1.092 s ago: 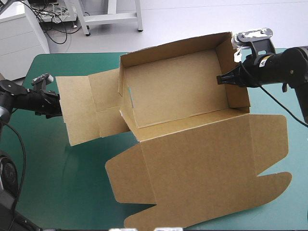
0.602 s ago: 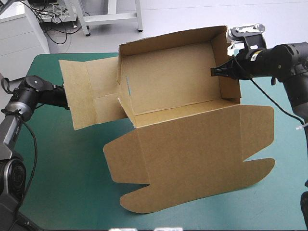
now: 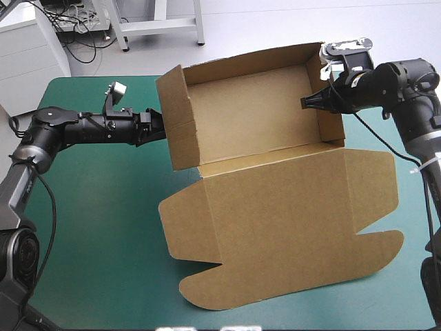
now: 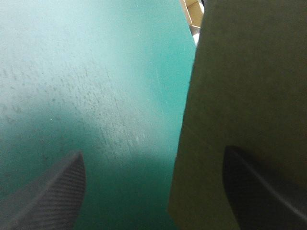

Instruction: Fold the box

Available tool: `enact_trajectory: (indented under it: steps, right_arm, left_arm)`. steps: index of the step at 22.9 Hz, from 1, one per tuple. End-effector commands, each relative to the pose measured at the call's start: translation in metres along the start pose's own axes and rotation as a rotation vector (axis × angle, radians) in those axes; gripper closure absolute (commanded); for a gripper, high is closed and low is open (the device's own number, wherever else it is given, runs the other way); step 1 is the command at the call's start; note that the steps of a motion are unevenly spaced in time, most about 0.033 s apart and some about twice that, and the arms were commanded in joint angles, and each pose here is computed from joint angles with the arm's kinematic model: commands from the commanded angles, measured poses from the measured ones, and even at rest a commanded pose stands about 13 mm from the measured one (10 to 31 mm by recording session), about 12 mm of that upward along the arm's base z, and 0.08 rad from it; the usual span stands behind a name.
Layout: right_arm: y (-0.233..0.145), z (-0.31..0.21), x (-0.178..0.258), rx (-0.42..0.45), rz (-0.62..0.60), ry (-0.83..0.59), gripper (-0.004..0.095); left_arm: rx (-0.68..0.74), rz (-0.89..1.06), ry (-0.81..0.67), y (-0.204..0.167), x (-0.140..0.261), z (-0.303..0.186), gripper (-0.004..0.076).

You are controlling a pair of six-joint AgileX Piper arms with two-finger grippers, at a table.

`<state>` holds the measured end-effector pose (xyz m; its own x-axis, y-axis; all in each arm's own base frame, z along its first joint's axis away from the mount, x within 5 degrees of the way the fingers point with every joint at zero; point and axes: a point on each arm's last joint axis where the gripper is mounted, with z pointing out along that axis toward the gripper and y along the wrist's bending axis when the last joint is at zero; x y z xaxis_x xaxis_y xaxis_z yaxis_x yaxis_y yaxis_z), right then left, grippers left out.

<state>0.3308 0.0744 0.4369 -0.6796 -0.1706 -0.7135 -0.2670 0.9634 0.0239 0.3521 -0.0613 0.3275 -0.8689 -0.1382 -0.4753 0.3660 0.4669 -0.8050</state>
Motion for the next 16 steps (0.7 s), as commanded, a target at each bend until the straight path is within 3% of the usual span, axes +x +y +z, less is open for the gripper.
enact_trajectory:
  steps: [1,5,16]
  right_arm:
    - [-0.001,-0.021,-0.012,0.004,0.017,-0.126,0.0931]
    - [-0.002,-0.015,-0.011,0.018,0.029,-0.112,0.0931]
    - [-0.004,-0.013,-0.011,0.030,0.029,-0.099,0.0931]
  left_arm:
    - [0.156,0.071,0.002,-0.046,0.002,-0.010,0.0167]
    - [0.239,0.090,-0.044,-0.066,0.001,-0.012,0.0167]
    - [0.288,0.193,-0.009,-0.104,0.017,-0.008,0.0167]
